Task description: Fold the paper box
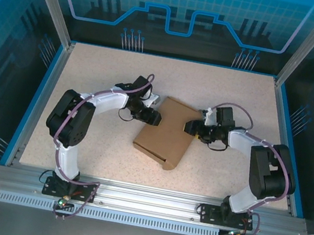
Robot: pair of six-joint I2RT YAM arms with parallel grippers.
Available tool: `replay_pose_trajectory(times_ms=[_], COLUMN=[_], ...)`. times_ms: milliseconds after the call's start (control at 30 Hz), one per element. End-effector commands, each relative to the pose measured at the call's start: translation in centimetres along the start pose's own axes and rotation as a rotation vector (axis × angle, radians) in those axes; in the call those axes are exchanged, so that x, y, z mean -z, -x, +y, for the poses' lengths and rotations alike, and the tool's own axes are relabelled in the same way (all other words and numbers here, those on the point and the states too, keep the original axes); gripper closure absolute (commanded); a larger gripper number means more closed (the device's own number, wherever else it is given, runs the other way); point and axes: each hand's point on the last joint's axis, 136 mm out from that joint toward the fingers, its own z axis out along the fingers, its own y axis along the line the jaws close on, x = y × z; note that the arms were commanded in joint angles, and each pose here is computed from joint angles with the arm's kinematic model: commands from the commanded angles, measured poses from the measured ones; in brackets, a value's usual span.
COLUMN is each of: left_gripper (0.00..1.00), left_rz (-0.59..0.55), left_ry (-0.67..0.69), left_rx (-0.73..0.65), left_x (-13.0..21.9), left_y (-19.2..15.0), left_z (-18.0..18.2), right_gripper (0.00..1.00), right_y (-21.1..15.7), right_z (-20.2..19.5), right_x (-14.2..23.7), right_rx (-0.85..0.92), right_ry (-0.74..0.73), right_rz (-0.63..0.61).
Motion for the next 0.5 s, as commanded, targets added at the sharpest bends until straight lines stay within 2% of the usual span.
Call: replay_pose_trajectory(times_ms=[0,200,467], left_gripper=[0.32,0.32,0.33], left_rz=[0.004,0.007,0.034], left_ry=[0.019,0.027,0.027], left_rx=[0.027,0.038,0.046], left_x=[-0.2,-0.7,-1.3], left_y=[-0.5,-0.8,-1.8], left_z=[0.5,1.0,1.3], right_gripper=[0.33,0.4,0.58], right_y=[-0.5,-1.7,-0.7], right_z=[0.4,1.2,2.4], right_x=[0.7,0.1,0.5], right_rx=[0.008,-0.011,0.016], right_ry=[0.04,0.12,0.156], right_rz=[-0.02,-0.036,-0.076])
